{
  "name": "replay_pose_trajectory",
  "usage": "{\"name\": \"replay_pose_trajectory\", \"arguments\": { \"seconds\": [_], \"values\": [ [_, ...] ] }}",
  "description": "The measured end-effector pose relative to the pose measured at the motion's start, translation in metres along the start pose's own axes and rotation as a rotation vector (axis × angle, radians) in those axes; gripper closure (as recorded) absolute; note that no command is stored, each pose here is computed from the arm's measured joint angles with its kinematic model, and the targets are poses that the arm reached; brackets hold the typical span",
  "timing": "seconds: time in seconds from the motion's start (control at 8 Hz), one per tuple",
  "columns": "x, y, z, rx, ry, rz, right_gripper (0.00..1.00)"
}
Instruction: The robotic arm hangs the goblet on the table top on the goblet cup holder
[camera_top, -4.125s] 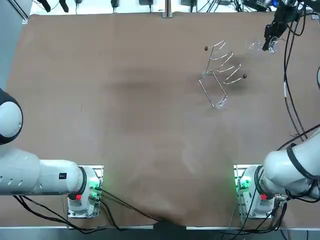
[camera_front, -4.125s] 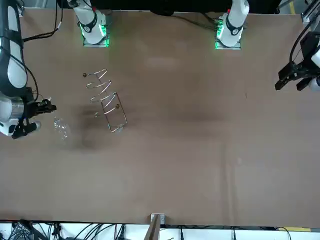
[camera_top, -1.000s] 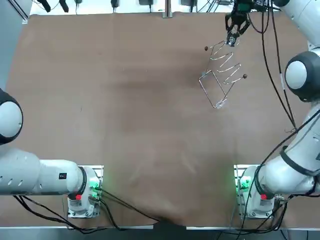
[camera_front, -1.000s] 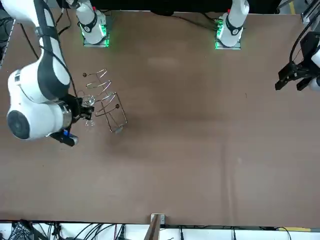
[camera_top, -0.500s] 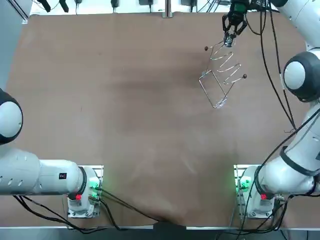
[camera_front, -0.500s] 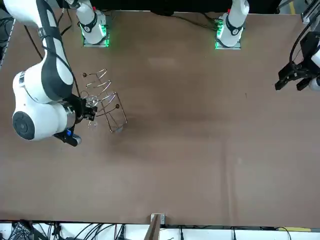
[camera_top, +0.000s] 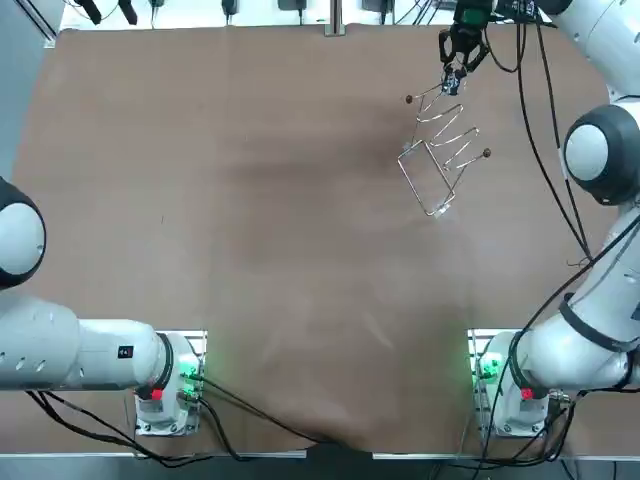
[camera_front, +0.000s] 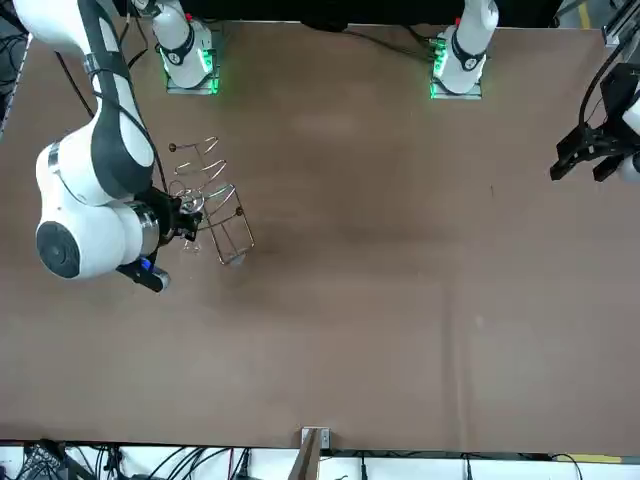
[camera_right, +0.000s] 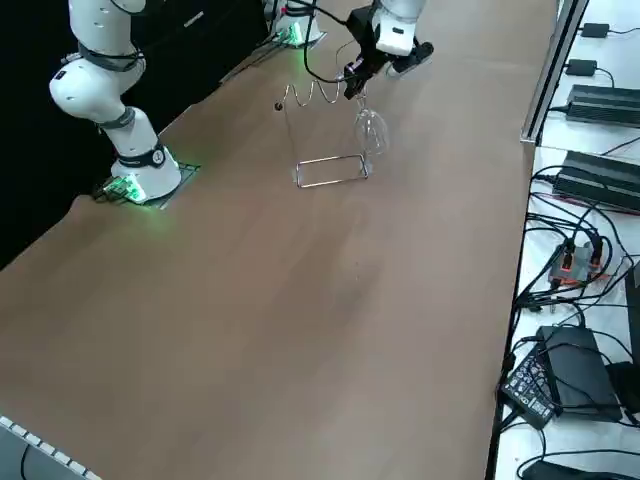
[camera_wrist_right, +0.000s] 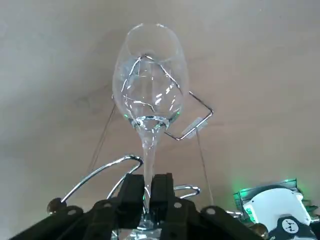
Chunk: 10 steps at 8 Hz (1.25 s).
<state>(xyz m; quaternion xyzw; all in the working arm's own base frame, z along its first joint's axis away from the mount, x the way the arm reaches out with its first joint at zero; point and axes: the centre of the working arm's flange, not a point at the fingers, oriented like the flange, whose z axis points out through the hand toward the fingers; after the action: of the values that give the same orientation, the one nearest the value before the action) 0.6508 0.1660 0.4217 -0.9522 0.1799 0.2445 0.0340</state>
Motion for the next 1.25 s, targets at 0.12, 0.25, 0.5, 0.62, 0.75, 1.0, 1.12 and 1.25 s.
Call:
{"name": "replay_pose_trajectory", "arguments": {
  "seconds": [0.12,0.25,0.5,0.62,0.75,1.0,1.12,1.25],
  "values": [
    [0.0012,0.0019,-0.001,0.002,0.001,0.003,0.89],
    [0.0021,0.0031,-0.0031,0.006,0.006,0.005,0.89],
    [0.0023,0.002,-0.007,0.016,0.02,0.003,0.89],
    [0.0023,0.0021,-0.0073,0.017,0.021,0.003,0.89],
    [0.0026,0.0028,-0.0071,0.016,0.019,0.005,0.89],
    [0.0019,0.0049,-0.0038,0.001,-0.003,0.008,0.89],
    [0.0016,0.0054,-0.002,-0.006,-0.013,0.009,0.89],
    [0.0016,0.0055,-0.0013,-0.007,-0.016,0.009,0.89]
  ]
}}
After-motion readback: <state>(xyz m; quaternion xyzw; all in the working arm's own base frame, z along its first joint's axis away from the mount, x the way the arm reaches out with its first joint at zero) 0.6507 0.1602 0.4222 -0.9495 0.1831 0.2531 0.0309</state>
